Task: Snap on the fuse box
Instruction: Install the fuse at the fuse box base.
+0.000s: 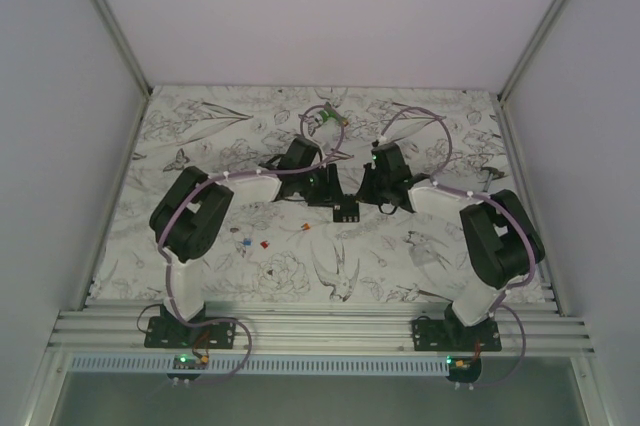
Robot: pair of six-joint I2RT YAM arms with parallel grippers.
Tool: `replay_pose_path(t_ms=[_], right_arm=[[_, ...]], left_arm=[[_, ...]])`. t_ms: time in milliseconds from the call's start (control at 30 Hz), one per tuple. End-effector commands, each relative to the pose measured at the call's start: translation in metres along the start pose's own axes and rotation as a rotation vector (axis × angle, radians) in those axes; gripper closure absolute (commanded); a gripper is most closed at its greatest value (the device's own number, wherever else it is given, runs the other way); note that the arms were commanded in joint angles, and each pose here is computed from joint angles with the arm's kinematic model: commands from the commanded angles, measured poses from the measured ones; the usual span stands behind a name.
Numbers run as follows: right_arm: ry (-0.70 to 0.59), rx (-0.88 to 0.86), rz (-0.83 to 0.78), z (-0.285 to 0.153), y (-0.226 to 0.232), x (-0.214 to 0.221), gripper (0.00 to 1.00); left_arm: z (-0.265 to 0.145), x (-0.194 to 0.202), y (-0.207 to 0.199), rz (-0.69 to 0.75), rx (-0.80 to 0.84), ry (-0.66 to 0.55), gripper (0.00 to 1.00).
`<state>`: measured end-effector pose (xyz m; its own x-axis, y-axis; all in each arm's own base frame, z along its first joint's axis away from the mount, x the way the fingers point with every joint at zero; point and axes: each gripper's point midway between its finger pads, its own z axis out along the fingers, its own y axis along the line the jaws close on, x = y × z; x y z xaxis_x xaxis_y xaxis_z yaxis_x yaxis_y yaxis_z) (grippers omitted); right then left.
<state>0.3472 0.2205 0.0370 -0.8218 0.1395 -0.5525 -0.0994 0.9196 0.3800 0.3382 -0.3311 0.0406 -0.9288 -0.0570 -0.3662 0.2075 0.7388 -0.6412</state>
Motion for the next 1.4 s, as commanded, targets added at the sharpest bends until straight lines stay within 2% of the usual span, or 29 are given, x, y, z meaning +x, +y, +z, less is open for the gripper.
replay_pose_path(t_ms=[0,200,700,1000,1367], right_arm=[[-0.015,0.088,-0.088,-0.005,-0.001,-0.007,1.00],[0.003,0.151,-0.161,-0.005,-0.001,-0.003,1.00],[0.105,0.248,-0.338,0.005,-0.002,0.022,1.00],[0.166,0.247,-0.426,0.004,-0.009,0.042,1.00],[0.220,0.229,-0.520,-0.001,-0.020,0.058,1.00]], left_arm=[[0.006,0.012,-0.011,-0.034,0.034,0.040,0.53],[0.008,0.019,-0.013,-0.066,0.034,0.051,0.60],[0.015,0.029,0.006,-0.117,-0.028,0.056,0.66],[0.018,0.034,0.026,-0.177,-0.089,0.052,0.73],[0.019,0.036,0.038,-0.213,-0.116,0.057,0.74]])
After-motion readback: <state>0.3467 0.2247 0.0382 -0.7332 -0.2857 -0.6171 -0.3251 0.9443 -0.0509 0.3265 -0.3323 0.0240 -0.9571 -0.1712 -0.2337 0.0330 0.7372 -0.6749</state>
